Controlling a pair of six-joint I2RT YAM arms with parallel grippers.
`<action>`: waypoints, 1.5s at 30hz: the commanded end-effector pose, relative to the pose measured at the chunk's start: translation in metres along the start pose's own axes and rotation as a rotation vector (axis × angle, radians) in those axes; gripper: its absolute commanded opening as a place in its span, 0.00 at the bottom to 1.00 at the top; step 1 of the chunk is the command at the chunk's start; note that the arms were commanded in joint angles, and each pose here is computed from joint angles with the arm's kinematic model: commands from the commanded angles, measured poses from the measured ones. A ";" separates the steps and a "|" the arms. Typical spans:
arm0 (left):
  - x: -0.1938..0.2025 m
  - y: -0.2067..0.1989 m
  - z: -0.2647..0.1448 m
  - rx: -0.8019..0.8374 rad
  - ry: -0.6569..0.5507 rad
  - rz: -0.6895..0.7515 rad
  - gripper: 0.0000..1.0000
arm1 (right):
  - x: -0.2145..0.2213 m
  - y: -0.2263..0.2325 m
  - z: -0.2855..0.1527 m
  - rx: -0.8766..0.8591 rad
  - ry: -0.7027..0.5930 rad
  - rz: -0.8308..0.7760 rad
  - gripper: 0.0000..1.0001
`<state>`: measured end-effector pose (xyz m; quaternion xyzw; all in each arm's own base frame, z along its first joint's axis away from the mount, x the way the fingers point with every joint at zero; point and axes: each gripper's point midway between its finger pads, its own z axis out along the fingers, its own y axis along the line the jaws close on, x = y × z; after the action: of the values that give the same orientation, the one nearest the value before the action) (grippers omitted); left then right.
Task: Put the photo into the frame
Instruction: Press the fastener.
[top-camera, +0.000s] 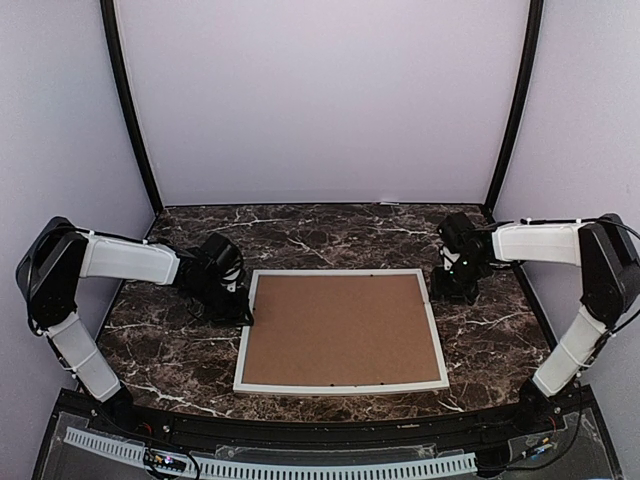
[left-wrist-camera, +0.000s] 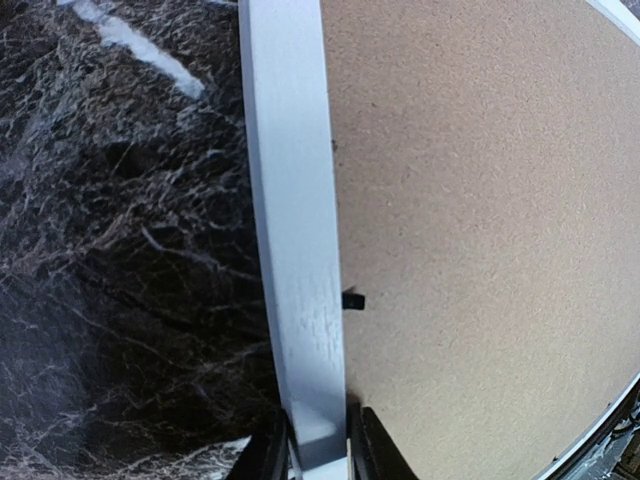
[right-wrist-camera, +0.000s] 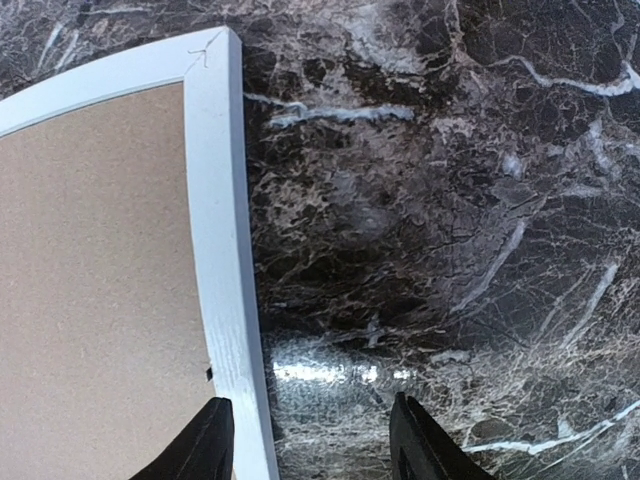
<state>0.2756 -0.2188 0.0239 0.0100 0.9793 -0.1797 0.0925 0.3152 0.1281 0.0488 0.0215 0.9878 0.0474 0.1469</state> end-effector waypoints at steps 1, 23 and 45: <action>0.009 0.004 0.003 -0.022 0.024 -0.001 0.23 | -0.011 -0.005 0.007 0.031 -0.008 -0.012 0.54; 0.006 0.004 0.006 -0.035 0.029 0.008 0.23 | -0.002 0.005 0.021 -0.031 0.042 -0.027 0.52; 0.006 0.004 0.010 -0.033 0.039 0.011 0.23 | 0.015 0.027 0.027 -0.075 0.082 -0.060 0.50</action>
<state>0.2756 -0.2198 0.0239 0.0113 0.9803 -0.1765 0.0880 0.3228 0.1423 0.0314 -0.0024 0.9896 0.0639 0.1289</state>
